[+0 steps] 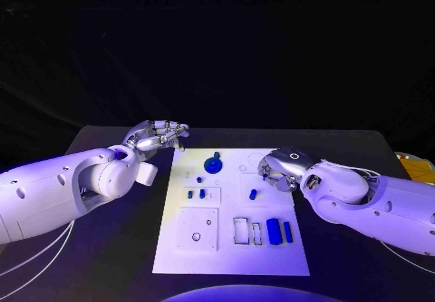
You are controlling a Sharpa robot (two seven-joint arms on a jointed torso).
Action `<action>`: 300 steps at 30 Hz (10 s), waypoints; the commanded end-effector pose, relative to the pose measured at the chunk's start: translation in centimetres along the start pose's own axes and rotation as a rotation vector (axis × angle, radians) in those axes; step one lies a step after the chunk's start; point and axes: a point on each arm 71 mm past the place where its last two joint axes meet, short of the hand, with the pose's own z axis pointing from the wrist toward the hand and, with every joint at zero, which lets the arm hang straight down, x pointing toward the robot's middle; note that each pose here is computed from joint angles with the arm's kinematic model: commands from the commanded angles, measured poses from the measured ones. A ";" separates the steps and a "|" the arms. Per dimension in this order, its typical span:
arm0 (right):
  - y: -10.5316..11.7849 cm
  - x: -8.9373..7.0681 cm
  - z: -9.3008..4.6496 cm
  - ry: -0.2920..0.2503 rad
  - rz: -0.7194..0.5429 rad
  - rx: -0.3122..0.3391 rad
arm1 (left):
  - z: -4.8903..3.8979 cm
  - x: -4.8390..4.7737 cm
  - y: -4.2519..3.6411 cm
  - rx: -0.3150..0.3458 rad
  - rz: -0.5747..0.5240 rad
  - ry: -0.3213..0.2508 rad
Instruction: Assemble the parts on the task board
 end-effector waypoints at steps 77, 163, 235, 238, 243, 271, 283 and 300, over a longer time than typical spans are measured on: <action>14.8 4.5 0.4 0.045 0.278 -0.297 | 0.61 2.17 0.05 -0.011 -0.108 0.015; 2.8 0.4 -1.6 0.164 0.184 -0.062 | 0.52 1.99 0.16 -0.027 -0.105 0.028; 9.5 -3.1 -1.7 -0.021 0.370 -0.222 | 0.83 1.72 0.42 -0.042 -0.104 0.028; 11.5 -2.4 -1.4 -0.023 0.391 -0.277 | 0.96 1.87 0.45 -0.040 -0.105 0.031; 14.4 -1.1 -1.0 -0.014 0.423 -0.347 | 1.18 2.22 0.49 -0.040 -0.107 0.038; 16.8 3.0 -0.1 0.138 0.340 -0.377 | 1.28 2.45 0.51 -0.040 -0.109 0.044; 16.8 3.6 0.3 0.131 0.312 -0.347 | 1.26 2.45 0.51 -0.041 -0.108 0.044; 17.6 4.5 0.5 0.157 0.302 -0.355 | 1.22 2.39 0.50 -0.042 -0.108 0.043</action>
